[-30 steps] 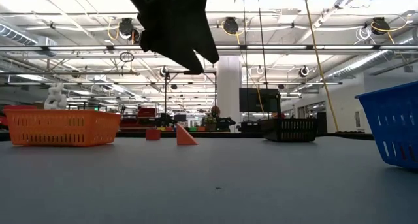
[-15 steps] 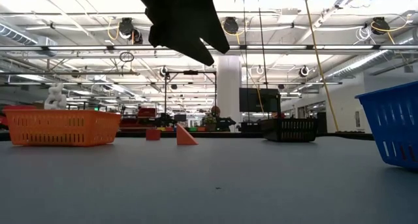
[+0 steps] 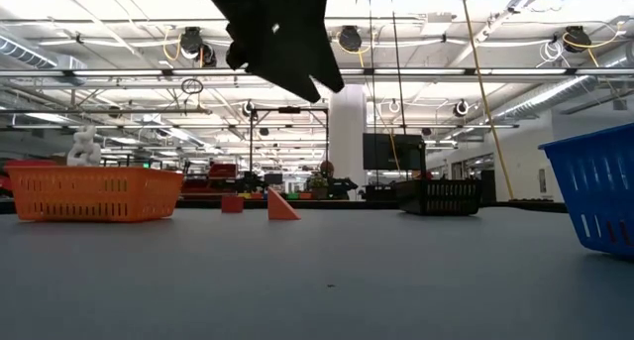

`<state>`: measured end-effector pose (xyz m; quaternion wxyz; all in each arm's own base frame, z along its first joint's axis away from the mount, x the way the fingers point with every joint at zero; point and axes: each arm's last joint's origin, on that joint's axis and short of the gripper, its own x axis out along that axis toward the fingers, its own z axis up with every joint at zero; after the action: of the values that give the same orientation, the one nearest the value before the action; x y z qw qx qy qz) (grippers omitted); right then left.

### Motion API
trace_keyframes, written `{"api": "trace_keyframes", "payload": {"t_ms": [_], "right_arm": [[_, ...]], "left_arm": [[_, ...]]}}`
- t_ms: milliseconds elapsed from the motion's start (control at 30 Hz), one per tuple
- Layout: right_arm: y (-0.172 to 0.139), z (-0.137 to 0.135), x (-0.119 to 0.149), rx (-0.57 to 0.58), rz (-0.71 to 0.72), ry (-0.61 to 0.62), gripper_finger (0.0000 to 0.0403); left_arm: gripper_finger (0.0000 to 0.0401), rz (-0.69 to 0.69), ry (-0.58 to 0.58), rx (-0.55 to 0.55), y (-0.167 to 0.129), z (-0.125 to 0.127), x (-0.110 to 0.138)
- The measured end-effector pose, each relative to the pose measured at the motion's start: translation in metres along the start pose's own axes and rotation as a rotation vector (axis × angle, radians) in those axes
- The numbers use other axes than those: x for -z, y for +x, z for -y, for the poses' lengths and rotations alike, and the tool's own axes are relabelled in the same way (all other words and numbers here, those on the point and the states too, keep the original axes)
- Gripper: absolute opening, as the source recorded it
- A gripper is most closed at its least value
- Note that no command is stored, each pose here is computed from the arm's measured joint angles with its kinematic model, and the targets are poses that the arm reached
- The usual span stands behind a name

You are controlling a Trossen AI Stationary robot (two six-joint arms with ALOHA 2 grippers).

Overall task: Sort & place blocks by color
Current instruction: Put the orange block into the black bin

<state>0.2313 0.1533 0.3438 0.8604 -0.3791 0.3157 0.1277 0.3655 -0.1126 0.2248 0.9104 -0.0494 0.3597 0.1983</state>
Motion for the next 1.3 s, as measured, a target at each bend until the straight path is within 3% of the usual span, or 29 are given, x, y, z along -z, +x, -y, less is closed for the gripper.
{"api": "trace_keyframes", "payload": {"t_ms": [133, 300, 500, 667, 867, 1033, 1300], "right_arm": [[0.005, 0.033, 0.048, 0.112, -0.089, 0.088, 0.0122], [0.013, 0.073, 0.106, 0.317, -0.084, 0.282, 0.0122], [0.031, 0.096, 0.177, 0.472, -0.113, 0.481, 0.0125], [0.043, 0.099, 0.226, 0.508, -0.183, 0.646, 0.0127], [0.046, 0.101, 0.264, 0.583, -0.270, 0.827, 0.0126], [0.045, 0.097, 0.283, 0.600, -0.297, 0.936, 0.0126], [0.051, 0.081, 0.299, 0.553, -0.316, 1.010, 0.0127]], "left_arm": [[0.0239, 0.011, 0.049, -0.096, 0.002, -0.008, 0.000], [0.0239, 0.050, 0.179, -0.253, 0.008, -0.022, -0.006], [0.0239, 0.032, 0.235, -0.317, 0.021, -0.045, -0.018], [0.0239, -0.020, 0.285, -0.241, 0.032, -0.063, -0.026], [0.0239, 0.019, 0.319, -0.048, 0.046, -0.081, -0.044], [0.0239, 0.097, 0.300, 0.070, 0.053, -0.098, -0.060], [0.0239, 0.172, 0.219, 0.110, 0.063, -0.124, -0.074]]}}
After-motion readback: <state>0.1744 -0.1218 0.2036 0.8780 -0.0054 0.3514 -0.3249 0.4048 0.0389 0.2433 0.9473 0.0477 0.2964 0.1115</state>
